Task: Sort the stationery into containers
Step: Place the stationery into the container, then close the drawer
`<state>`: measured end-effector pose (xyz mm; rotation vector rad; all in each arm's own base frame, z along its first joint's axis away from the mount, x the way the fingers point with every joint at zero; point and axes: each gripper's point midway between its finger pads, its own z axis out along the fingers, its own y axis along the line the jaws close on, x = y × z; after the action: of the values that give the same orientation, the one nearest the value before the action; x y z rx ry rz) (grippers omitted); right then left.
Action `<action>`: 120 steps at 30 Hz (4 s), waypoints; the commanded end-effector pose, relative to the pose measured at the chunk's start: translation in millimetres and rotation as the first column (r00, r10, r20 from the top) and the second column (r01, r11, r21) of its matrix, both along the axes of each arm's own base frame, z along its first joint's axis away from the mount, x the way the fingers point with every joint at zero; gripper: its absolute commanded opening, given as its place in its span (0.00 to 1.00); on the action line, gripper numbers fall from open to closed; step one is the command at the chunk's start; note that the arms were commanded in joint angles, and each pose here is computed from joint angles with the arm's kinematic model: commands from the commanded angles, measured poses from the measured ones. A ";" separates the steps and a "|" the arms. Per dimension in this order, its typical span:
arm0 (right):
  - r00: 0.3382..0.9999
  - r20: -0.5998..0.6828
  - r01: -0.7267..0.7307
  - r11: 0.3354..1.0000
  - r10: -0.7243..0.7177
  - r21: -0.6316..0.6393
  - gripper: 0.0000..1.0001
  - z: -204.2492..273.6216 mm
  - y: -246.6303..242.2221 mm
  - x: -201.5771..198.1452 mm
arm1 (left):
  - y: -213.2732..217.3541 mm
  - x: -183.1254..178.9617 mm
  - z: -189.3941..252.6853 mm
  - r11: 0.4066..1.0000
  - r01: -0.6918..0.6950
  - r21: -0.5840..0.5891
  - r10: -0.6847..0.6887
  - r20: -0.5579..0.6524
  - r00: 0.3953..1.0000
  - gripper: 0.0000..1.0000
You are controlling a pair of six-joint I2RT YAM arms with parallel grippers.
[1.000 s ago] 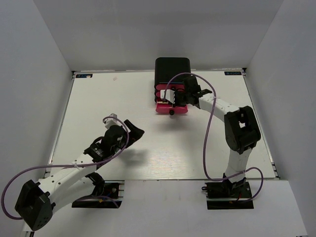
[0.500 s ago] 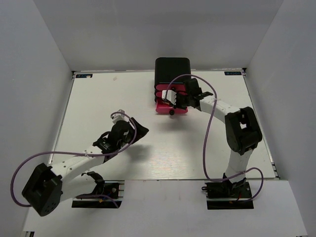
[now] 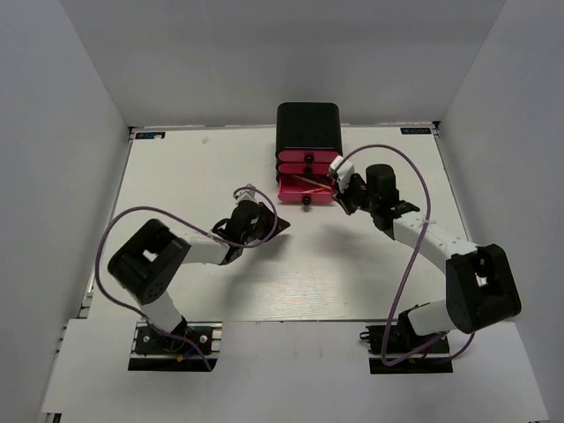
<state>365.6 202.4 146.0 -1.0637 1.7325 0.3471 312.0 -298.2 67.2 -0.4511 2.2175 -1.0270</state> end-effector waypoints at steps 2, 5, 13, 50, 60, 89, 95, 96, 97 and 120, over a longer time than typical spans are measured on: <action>0.995 -0.044 0.095 0.987 -0.090 0.130 0.07 8.5 -13.3 -16.4 | -27.3 31.4 40.4 0.977 -0.023 -0.212 0.054 0.140 0.989 0.22; 0.993 -0.056 0.113 0.983 -0.106 0.145 0.11 8.3 -19.0 -23.9 | -41.2 47.3 29.9 0.963 -0.038 -0.268 0.074 0.127 0.989 0.29; 0.989 -0.053 0.143 0.977 -0.137 0.157 0.11 7.0 -32.9 -31.6 | -68.5 80.0 16.0 0.950 -0.052 -0.309 0.089 0.109 0.990 0.39; 0.985 -0.063 0.167 0.970 -0.159 0.174 0.11 2.5 -46.7 -27.8 | -80.3 105.7 -10.4 0.975 -0.120 -0.185 0.121 -0.004 0.993 0.20; 0.983 -0.071 0.181 0.968 -0.172 0.174 0.12 -0.4 -52.2 -27.8 | -81.2 122.9 -8.5 0.971 -0.159 -0.176 0.159 -0.012 0.987 0.31; 0.979 -0.064 0.203 0.965 -0.195 0.164 0.12 -1.1 -65.5 -27.4 | -78.2 165.2 -10.8 0.934 -0.309 -0.181 0.303 -0.059 0.951 0.42; 0.979 -0.062 0.202 0.966 -0.194 0.164 0.12 -0.9 -66.9 -27.6 | -71.7 146.7 -9.8 0.939 -0.280 -0.200 0.273 -0.062 0.960 0.37; 0.980 -0.065 0.199 0.967 -0.191 0.162 0.14 -2.4 -67.0 -28.6 | -71.1 142.0 -9.4 0.944 -0.264 -0.199 0.258 -0.060 0.964 0.37; 0.979 -0.070 0.199 0.967 -0.190 0.162 0.15 -3.9 -66.9 -29.2 | -71.9 129.9 -14.5 0.950 -0.245 -0.195 0.235 -0.070 0.969 0.37; 0.903 -0.215 0.417 0.882 -0.373 0.220 0.90 20.9 -80.2 -26.8 | 38.0 -25.2 100.9 0.980 0.090 0.178 -0.152 0.372 0.916 1.00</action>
<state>336.4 122.9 140.1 -0.5235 1.9772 0.3957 291.6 -284.5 173.4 -0.0878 1.9591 -1.0608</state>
